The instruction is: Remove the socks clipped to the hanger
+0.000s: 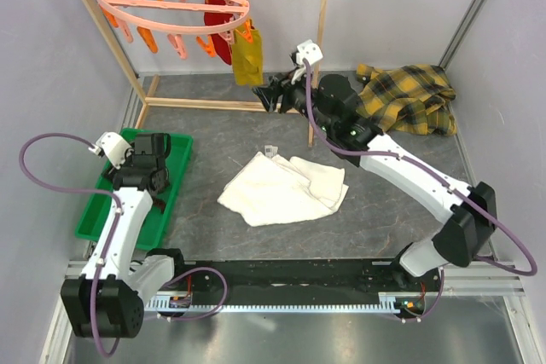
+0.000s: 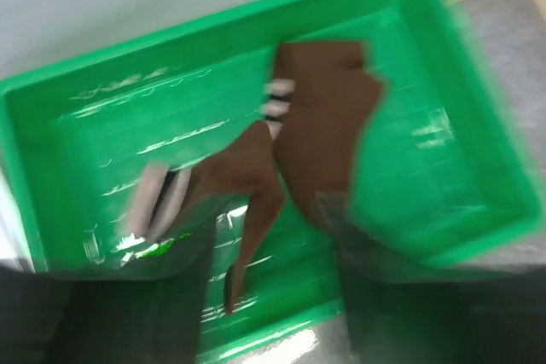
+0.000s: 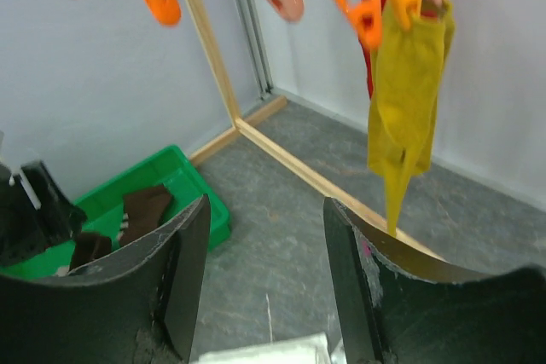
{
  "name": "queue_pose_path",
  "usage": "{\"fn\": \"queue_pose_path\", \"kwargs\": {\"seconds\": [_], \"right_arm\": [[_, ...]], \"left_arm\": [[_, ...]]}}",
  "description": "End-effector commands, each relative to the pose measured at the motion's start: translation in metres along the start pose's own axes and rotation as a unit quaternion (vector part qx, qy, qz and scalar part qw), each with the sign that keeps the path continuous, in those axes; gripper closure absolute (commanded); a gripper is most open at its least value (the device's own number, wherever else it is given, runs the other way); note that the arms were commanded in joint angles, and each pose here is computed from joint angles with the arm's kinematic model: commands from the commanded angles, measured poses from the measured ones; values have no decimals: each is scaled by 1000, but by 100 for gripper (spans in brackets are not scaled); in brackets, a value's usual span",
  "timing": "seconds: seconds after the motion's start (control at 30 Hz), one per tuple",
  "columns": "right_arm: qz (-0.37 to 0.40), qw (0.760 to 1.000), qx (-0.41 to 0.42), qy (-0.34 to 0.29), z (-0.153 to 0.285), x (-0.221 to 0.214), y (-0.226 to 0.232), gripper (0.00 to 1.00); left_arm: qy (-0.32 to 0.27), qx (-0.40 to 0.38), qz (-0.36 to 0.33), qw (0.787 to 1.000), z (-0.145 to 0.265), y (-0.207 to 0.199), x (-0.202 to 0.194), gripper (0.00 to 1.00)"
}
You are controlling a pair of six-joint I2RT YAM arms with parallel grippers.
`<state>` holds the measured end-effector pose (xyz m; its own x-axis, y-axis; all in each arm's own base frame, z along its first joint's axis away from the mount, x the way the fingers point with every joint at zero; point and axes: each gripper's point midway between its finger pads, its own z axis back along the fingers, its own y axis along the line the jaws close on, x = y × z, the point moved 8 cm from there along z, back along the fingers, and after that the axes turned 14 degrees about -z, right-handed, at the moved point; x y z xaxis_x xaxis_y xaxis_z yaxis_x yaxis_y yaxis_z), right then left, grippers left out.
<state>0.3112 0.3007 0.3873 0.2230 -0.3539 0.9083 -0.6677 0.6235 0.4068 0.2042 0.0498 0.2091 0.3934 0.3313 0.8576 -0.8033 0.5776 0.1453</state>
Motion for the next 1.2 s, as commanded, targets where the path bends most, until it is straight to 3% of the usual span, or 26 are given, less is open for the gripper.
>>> {"fn": "queue_pose_path", "kwargs": {"seconds": [0.0,0.13,0.23,0.27,0.33,0.37,0.4,0.47,0.53,0.67,0.93,1.0,1.17], "right_arm": [[-4,1000,-17,-6,36,6,1,36],[-7,1000,-26,-3,75,-1,-1,36],[-22,999,-27,5,98,-9,-2,36],[-24,999,-22,8,104,-11,-2,36],[-22,999,-22,6,121,-14,-3,36],[-19,999,-25,7,128,-16,-4,36],[-14,1000,-25,3,140,-17,-5,35],[13,999,-28,14,154,-21,-9,35],[29,999,-44,9,170,-19,-13,34],[42,996,-73,7,190,-15,-17,34],[42,996,-83,16,218,-28,-23,32],[40,995,-90,9,226,-28,-25,31],[27,995,-92,1,232,-21,-21,32]], "left_arm": [[-6,41,40,998,9,9,23,19],[-21,14,49,998,21,11,41,9],[-13,-116,5,993,33,-8,49,14],[-43,-167,26,985,39,-16,61,15],[-55,-311,-8,949,51,-37,50,16],[-125,-446,15,886,79,-50,69,15],[-132,-492,3,860,80,-56,53,1],[-173,-556,33,812,97,-62,57,1],[-192,-562,50,803,98,-72,60,1],[-190,-594,17,781,108,-110,57,1],[-257,-557,-3,790,119,-169,56,1],[-291,-556,17,778,121,-178,63,1],[-310,-558,4,770,114,-227,58,3]]}}
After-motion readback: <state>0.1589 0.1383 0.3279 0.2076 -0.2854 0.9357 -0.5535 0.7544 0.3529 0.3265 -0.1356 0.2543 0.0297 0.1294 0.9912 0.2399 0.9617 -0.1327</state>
